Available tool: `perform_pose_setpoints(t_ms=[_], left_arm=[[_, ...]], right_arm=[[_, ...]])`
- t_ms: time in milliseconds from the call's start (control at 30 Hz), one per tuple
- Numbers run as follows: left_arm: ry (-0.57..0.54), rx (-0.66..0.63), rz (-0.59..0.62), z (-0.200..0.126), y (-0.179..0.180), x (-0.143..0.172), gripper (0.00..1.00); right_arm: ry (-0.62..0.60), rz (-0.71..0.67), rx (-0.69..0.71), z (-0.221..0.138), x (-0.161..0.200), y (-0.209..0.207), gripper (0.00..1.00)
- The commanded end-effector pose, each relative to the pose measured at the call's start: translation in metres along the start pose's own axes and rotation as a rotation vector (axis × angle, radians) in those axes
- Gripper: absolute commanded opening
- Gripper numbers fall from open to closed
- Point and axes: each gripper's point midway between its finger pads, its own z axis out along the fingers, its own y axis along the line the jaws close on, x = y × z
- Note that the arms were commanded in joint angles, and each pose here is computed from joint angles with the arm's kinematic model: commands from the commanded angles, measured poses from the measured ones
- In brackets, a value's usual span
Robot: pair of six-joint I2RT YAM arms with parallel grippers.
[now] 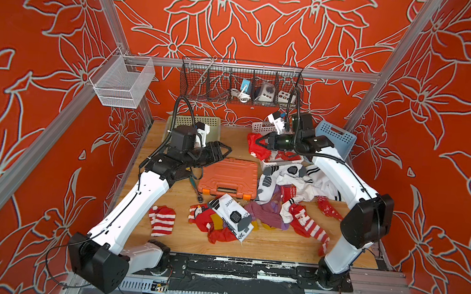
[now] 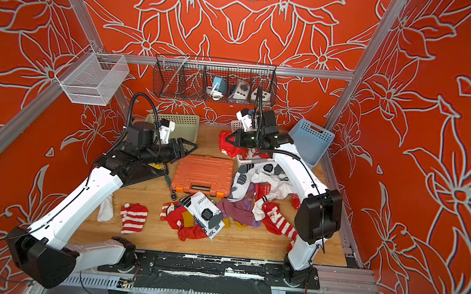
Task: Sort the socks into the basket by color
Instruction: Place the sock in the bin.
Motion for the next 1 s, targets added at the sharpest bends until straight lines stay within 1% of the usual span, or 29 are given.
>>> perform_pose_setpoints(t_ms=[0,100,200,333,467,633,700,767,833,867,933,967], left_arm=[[0.063,-0.12,-0.058,-0.006,0.03,0.018,0.65],[0.112,-0.204,-0.082,-0.007,0.051,0.032,0.65],[0.16,-0.284,-0.11,-0.006,0.072,0.047,0.65],[0.217,-0.348,-0.134,-0.005,0.093,0.066,0.65],[0.268,-0.405,-0.151,-0.006,0.111,0.083,0.65],[0.335,-0.446,-0.176,-0.006,0.126,0.102,0.65],[0.363,-0.456,-0.183,-0.006,0.13,0.108,0.65],[0.389,-0.469,-0.188,-0.007,0.134,0.114,0.65],[0.407,-0.481,-0.193,-0.008,0.138,0.119,0.65],[0.416,-0.485,-0.196,-0.008,0.139,0.121,0.65],[0.433,-0.49,-0.205,-0.008,0.141,0.126,0.65],[0.44,-0.493,-0.209,-0.008,0.142,0.128,0.65]], right_arm=[[-0.041,-0.026,0.17,-0.009,-0.016,-0.037,0.0],[-0.061,-0.013,0.265,-0.015,-0.026,-0.066,0.0],[-0.07,-0.008,0.332,-0.017,-0.035,-0.092,0.0],[-0.054,-0.018,0.42,-0.012,-0.038,-0.124,0.0],[-0.041,-0.002,0.47,-0.003,-0.037,-0.154,0.0],[-0.005,0.005,0.511,0.014,-0.033,-0.184,0.01],[0.013,0.011,0.514,0.021,-0.03,-0.191,0.11],[0.046,0.023,0.52,0.027,-0.025,-0.199,0.31],[0.069,0.031,0.528,0.031,-0.021,-0.204,0.53],[0.079,0.037,0.532,0.032,-0.019,-0.206,0.61],[0.082,0.046,0.545,0.031,-0.017,-0.208,0.7],[0.079,0.046,0.547,0.029,-0.018,-0.207,0.72]])
